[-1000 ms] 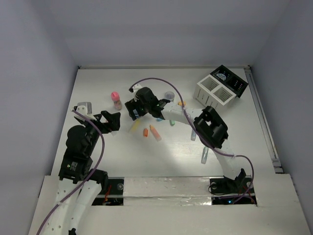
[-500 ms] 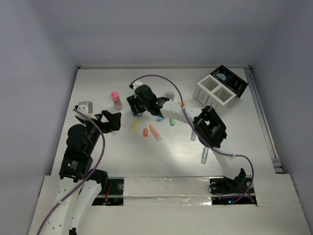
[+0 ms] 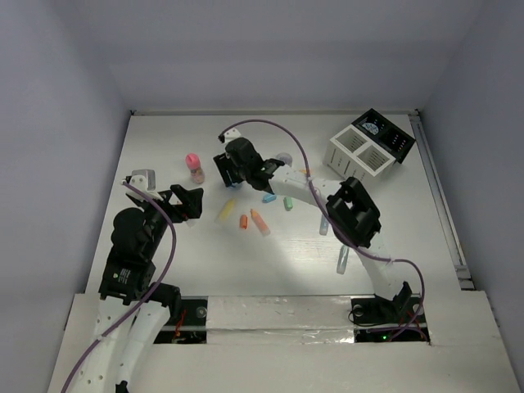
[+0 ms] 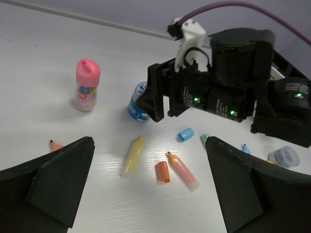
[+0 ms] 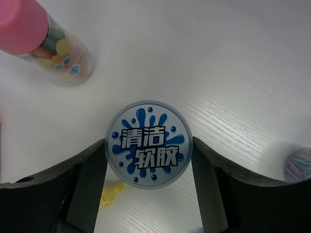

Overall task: Sort the stationery into containers
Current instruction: Pick up the stationery from the center of the board, then place the stationery in the storage box.

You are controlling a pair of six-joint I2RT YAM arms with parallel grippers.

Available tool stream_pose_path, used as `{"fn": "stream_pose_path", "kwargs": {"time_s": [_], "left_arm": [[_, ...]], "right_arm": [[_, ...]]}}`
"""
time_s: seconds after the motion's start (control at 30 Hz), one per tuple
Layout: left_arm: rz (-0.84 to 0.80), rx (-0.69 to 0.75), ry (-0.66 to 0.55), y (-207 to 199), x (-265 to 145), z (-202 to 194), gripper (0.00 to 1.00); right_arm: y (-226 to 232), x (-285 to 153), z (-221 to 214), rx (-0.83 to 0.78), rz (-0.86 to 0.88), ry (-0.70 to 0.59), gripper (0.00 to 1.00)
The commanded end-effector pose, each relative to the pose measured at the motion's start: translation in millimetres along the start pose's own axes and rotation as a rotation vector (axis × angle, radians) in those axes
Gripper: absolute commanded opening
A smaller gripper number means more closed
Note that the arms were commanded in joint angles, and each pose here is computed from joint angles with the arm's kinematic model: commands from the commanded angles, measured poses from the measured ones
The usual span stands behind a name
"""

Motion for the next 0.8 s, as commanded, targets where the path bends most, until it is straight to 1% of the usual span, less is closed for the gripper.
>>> {"fn": "stream_pose_path", "kwargs": {"time_s": [0.0,0.03,0.07,0.1,0.17,0.2,0.3,0.33,0.4,0.43,0.53,0.57,0.67,0.77], "left_arm": [[-0.048,0.01,-0.06,-8.9,-1.1,14.2,0.99],[-0.049,0.008,-0.061,-9.1,-1.5,14.3,0.99],[-0.05,0.01,-0.06,-9.1,-1.8,14.2,0.99],[-0.052,0.01,-0.061,-9.3,-1.8,14.4,0.99],[-0.056,0.011,-0.061,-9.3,-2.3,14.1,0.99],[-0.058,0.012,-0.059,-9.5,-2.7,13.9,0.99],[-0.069,0.012,-0.065,-10.4,-4.0,14.4,0.99],[-0.076,0.013,-0.068,-11.1,-5.0,14.8,0.99],[-0.077,0.014,-0.072,-11.4,-5.7,15.6,0.99],[-0.073,0.016,-0.075,-11.0,-6.0,15.8,0.99],[-0.088,0.018,-0.062,-13.7,-6.5,14.3,0.99],[-0.084,0.018,-0.06,-13.1,-6.0,13.6,0.99],[-0.098,0.021,-0.042,-15.3,-5.5,11.4,0.99],[-0.095,0.023,-0.04,-15.1,-4.5,11.3,0.99]], "right_arm": [[-33.6,-61.8,85.2,0.06,-0.102,-0.264,0.38],[-41.7,-67.9,88.3,0.071,-0.123,-0.28,0.38],[-49.8,-70.6,82.0,0.076,-0.141,-0.266,0.38],[-70.0,-84.6,89.6,0.101,-0.177,-0.293,0.38],[-92.7,-93.6,83.5,0.12,-0.23,-0.282,0.38],[-122.3,-108.3,88.5,0.155,-0.283,-0.304,0.38],[-167.4,-128.7,78.2,0.236,-0.336,-0.301,0.38],[-197.8,-148.2,79.6,0.275,-0.39,-0.328,0.38],[-223.0,-163.6,75.8,0.318,-0.437,-0.334,0.38],[-247.4,-175.6,71.7,0.34,-0.5,-0.33,0.38],[-282.4,-188.3,64.1,0.372,-0.594,-0.315,0.38],[-303.8,-192.2,55.8,0.392,-0.647,-0.305,0.38],[-338.8,-199.5,38.8,0.425,-0.736,-0.301,0.38],[-357.1,-199.3,29.5,0.446,-0.77,-0.31,0.38]]}}
Point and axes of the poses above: each gripper's point midway between its finger pads, its own x axis out along the fingers, its own y axis along the line the jaws close on, z = x × y, the point moved 10 cm from there along -x, back along the fingers, and after that the axes turned 10 degrees about -x, right-handed, at the moved point
